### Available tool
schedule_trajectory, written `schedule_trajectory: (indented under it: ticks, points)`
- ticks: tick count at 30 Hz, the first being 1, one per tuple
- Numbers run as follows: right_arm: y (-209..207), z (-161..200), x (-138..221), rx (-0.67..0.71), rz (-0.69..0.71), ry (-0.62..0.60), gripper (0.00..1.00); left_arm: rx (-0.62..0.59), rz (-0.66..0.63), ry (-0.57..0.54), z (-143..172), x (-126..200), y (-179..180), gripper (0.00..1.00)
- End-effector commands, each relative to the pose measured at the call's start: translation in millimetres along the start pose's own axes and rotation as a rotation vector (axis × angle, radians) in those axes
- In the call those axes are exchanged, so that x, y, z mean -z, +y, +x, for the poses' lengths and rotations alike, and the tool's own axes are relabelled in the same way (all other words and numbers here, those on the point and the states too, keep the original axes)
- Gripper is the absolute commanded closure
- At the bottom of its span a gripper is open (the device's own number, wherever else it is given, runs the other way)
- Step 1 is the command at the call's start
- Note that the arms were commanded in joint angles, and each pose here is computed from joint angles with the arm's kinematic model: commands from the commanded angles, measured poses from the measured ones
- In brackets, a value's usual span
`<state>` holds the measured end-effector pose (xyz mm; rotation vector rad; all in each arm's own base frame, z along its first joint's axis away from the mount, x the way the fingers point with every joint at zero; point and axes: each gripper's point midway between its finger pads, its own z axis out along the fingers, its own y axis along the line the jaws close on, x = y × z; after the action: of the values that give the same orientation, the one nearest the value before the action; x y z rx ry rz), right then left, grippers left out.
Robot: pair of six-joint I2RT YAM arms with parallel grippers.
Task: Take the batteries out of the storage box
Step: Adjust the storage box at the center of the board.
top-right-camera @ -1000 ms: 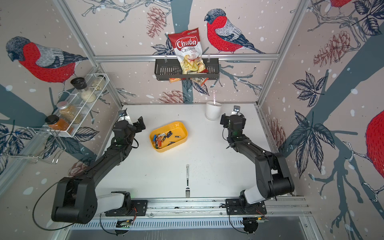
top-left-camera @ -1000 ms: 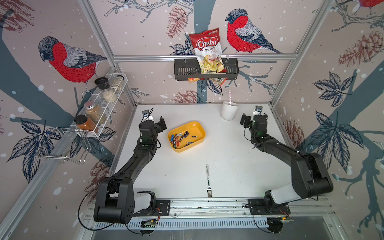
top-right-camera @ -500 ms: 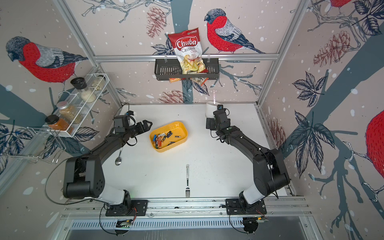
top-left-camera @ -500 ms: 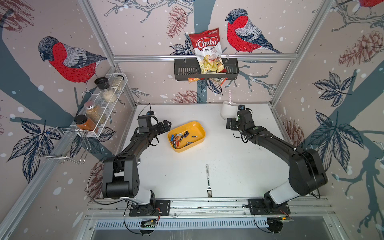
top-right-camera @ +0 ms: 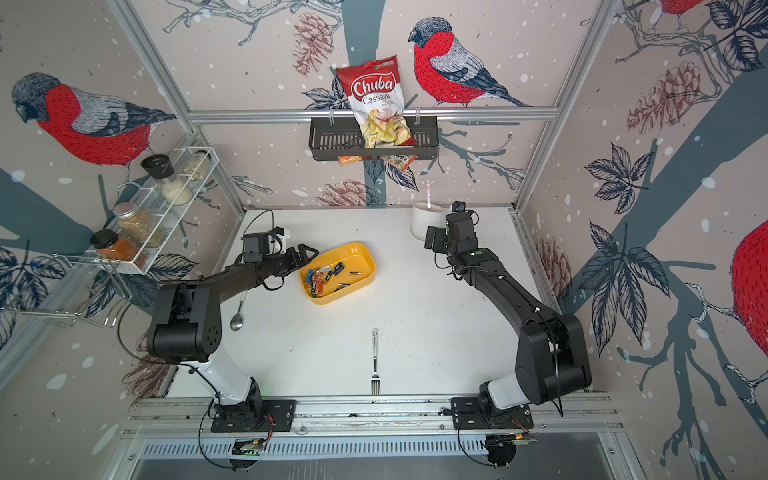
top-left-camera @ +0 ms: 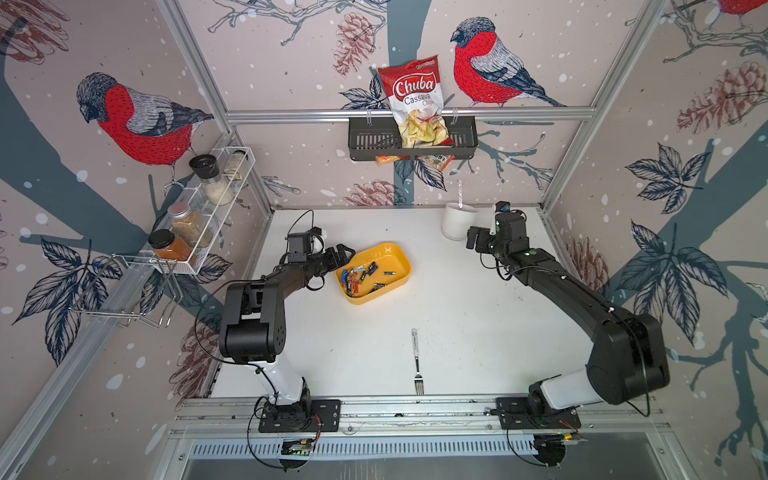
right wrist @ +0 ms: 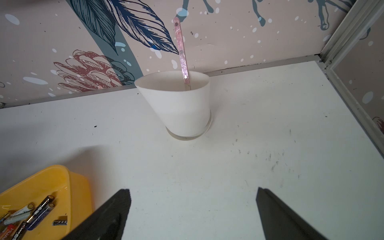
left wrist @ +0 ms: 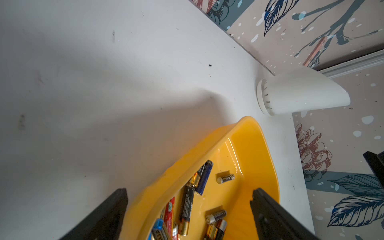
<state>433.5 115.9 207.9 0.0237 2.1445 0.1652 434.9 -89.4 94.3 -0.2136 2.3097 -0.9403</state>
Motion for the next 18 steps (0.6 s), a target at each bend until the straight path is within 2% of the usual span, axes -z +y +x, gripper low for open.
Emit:
schedule_trajectory:
  ticks: [1,9,13,18]
  points:
    - [-19.0,-4.3,3.2,0.023,0.061,-0.003,0.00,0.010,0.055,-0.005,6.8,-3.8,-13.3,0.04]
    - [-51.0,-19.2,15.8,-0.021,0.083,-0.044,0.00,-0.009,0.041,0.020,30.4,-6.9,-38.5,0.04]
    - [-56.9,-12.0,15.5,-0.020,0.103,-0.030,0.00,-0.038,-0.027,0.021,42.6,-7.6,-54.5,0.04]
    - [-48.0,4.1,10.2,-0.038,0.058,0.027,0.00,-0.001,-0.019,0.004,56.3,0.4,-64.7,0.04]
